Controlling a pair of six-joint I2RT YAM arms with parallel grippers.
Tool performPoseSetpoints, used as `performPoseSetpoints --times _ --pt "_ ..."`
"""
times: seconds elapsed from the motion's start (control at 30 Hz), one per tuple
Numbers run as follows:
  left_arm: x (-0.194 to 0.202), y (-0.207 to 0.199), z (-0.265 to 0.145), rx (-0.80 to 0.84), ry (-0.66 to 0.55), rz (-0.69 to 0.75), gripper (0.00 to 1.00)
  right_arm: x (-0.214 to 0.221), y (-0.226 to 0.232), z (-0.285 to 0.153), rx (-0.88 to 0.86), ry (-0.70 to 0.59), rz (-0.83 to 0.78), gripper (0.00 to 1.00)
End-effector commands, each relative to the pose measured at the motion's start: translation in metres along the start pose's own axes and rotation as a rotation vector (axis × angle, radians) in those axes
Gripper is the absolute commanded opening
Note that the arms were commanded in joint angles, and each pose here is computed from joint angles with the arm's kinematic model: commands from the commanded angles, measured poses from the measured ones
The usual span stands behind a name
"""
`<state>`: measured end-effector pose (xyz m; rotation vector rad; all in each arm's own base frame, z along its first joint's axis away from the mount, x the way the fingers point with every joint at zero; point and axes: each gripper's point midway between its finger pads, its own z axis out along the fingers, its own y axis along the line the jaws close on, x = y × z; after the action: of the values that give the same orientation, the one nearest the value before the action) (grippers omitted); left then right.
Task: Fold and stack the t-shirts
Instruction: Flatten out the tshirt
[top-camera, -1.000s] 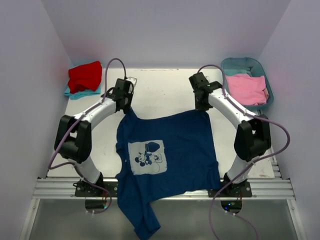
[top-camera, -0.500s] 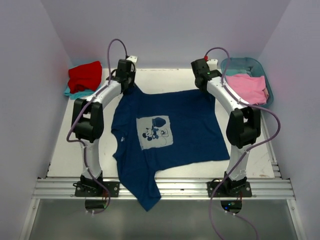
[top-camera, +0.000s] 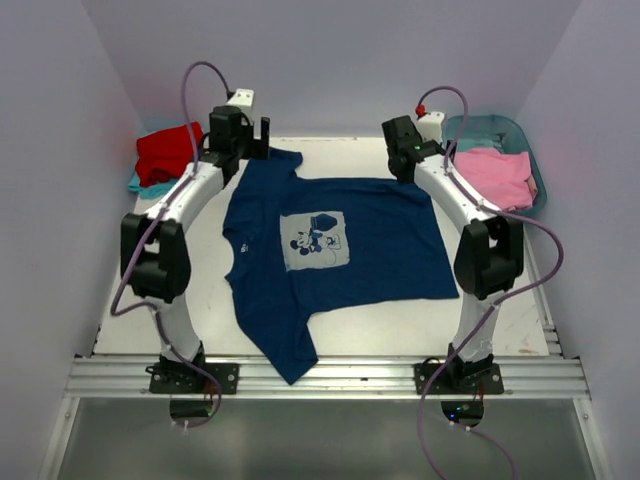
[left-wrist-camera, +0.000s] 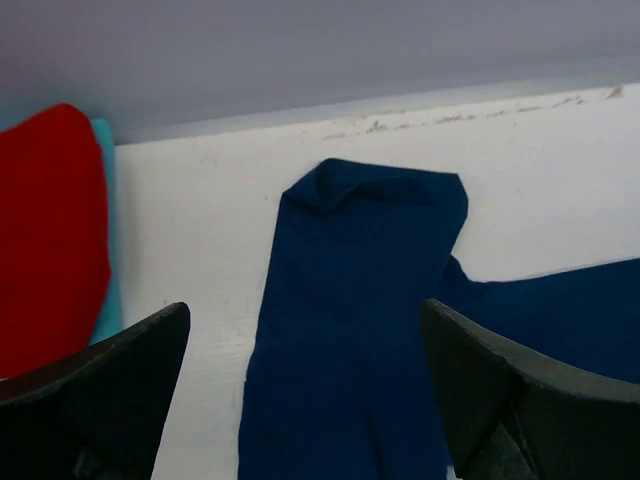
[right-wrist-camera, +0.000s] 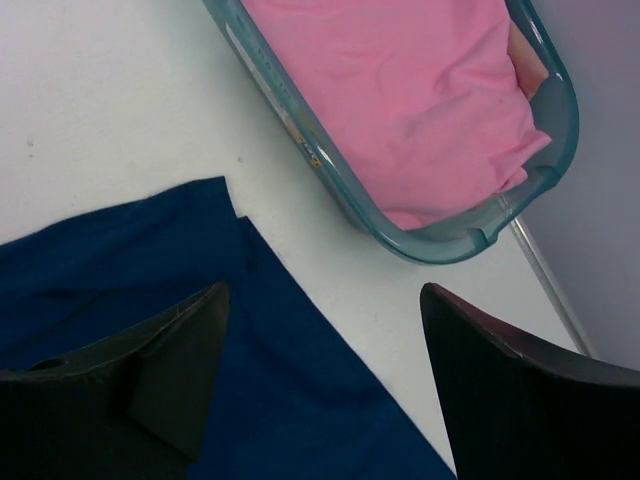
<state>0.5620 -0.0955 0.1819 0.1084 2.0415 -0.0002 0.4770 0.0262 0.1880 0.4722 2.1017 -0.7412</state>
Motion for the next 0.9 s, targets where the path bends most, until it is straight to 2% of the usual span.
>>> performPoseSetpoints --times 0.0,0.07,0.13,0.17,0.2,0.23,0.3,0.37,0.47,0.6,0.67,0.87 --pt "-0.085 0.015 -0.065 -0.026 -0.253 -0.056 1.00 -0.036 -0.025 -0.042 -0.051 -0.116 0.126 0.81" --pt "-0.060 0.014 -0.069 -0.026 -0.183 -0.070 1.00 -0.029 -0.022 -0.051 -0.102 -0.105 0.122 0.81" --pt "-0.033 0.011 -0.066 -0.018 -0.115 -0.093 0.97 -0.017 -0.013 -0.060 -0.200 -0.077 0.121 0.73" --pt "-0.011 0.009 -0.062 -0.010 -0.065 -0.093 0.87 -0.010 -0.008 -0.062 -0.243 -0.059 0.115 0.48" --pt "0.002 0.006 -0.059 0.004 -0.029 -0.093 0.59 0.001 -0.006 -0.061 -0.257 -0.040 0.098 0.22" --pt "0.019 0.001 -0.056 0.025 0.019 -0.116 0.40 0.005 -0.005 -0.063 -0.276 -0.025 0.099 0.00" --pt "0.052 -0.009 -0.049 0.057 0.121 -0.158 0.00 0.020 0.007 -0.066 -0.343 0.024 0.074 0.00" --pt "0.087 -0.017 -0.044 0.076 0.213 -0.191 0.00 0.041 0.018 -0.064 -0.382 0.094 0.021 0.00" --pt "0.123 -0.032 -0.044 0.142 0.287 -0.231 0.00 0.068 0.020 -0.058 -0.352 0.179 -0.024 0.00" --pt "0.157 -0.026 -0.044 0.086 0.375 -0.246 0.00 0.097 0.030 -0.047 -0.352 0.250 -0.058 0.00" --pt "0.170 -0.026 -0.041 0.074 0.416 -0.250 0.00 0.114 0.036 -0.038 -0.324 0.303 -0.083 0.00" --pt "0.192 -0.011 -0.034 -0.030 0.487 -0.230 0.00 0.119 0.061 -0.023 -0.320 0.347 -0.107 0.00"
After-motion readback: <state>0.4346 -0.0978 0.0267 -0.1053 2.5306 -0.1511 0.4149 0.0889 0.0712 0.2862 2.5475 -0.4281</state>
